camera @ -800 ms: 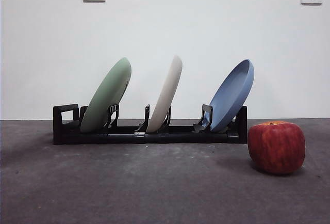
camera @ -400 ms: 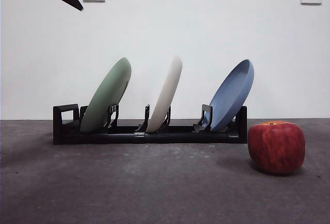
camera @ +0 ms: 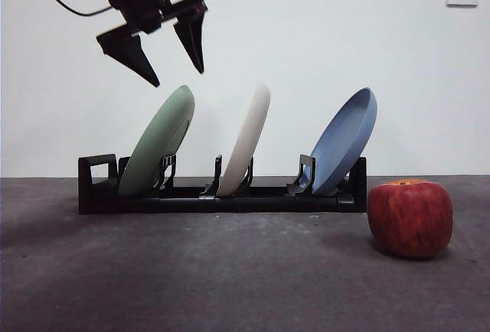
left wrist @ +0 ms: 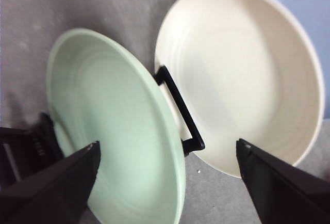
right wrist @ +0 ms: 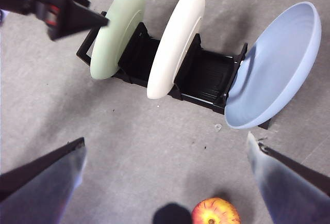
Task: Take the green plate from the plate rack,put the plate on the table,take the apple from the table,put the apple in the plate
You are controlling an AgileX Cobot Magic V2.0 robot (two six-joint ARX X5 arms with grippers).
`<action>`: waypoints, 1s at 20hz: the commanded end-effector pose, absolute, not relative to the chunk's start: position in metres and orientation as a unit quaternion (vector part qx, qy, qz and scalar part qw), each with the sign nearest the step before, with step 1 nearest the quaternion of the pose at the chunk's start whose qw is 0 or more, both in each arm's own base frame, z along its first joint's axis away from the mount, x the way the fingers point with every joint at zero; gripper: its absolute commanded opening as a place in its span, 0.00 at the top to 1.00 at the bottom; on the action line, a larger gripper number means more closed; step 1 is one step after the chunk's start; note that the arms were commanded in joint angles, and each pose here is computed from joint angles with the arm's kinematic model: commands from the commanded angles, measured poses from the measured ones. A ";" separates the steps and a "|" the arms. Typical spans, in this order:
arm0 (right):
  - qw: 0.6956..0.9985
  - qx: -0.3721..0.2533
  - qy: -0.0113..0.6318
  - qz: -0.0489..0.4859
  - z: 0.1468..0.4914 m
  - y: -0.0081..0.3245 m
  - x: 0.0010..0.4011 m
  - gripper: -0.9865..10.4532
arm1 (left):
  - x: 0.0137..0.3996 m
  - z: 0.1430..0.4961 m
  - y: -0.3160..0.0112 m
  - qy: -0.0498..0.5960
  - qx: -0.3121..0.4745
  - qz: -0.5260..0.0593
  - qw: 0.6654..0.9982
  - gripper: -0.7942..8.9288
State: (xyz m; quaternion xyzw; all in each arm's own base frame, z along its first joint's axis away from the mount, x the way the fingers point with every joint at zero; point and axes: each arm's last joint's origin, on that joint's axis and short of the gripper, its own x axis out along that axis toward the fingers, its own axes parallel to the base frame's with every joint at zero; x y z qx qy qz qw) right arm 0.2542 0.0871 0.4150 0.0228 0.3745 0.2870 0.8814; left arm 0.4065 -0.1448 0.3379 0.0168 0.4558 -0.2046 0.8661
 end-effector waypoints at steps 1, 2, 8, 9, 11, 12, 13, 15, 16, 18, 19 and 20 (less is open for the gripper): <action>0.882 0.021 0.373 0.288 0.415 0.088 0.256 0.39 | 0.413 0.326 -0.150 0.461 0.025 -0.207 0.862 0.47; 0.882 0.021 0.373 0.288 0.415 0.088 0.256 0.39 | 0.414 0.325 -0.151 0.461 0.026 -0.208 0.862 0.47; 0.882 0.021 0.373 0.288 0.415 0.088 0.256 0.39 | 0.417 0.323 -0.152 0.457 0.025 -0.208 0.864 0.65; 0.882 0.021 0.373 0.288 0.415 0.088 0.256 0.39 | 0.417 0.322 -0.152 0.460 0.026 -0.208 0.863 0.74; 0.882 0.021 0.373 0.288 0.415 0.088 0.256 0.39 | 0.416 0.321 -0.152 0.464 0.026 -0.207 0.861 0.86; 0.882 0.021 0.373 0.288 0.415 0.088 0.256 0.39 | 0.416 0.321 -0.152 0.466 0.027 -0.207 0.860 0.92; 0.881 0.021 0.374 0.288 0.415 0.088 0.256 0.39 | 0.416 0.321 -0.151 0.467 0.028 -0.207 0.859 0.93; 0.881 0.021 0.374 0.288 0.415 0.088 0.256 0.39 | 0.415 0.320 -0.151 0.470 0.030 -0.208 0.857 0.93; 0.881 0.022 0.374 0.288 0.415 0.088 0.256 0.39 | 0.415 0.320 -0.151 0.472 0.030 -0.207 0.857 0.93; 0.881 0.025 0.375 0.287 0.415 0.088 0.256 0.39 | 0.415 0.319 -0.151 0.475 0.030 -0.207 0.855 0.93; 0.881 0.025 0.375 0.286 0.415 0.088 0.256 0.39 | 0.414 0.319 -0.151 0.475 0.030 -0.207 0.855 0.93; 0.881 0.027 0.376 0.286 0.415 0.088 0.256 0.39 | 0.415 0.319 -0.151 0.475 0.030 -0.208 0.855 0.93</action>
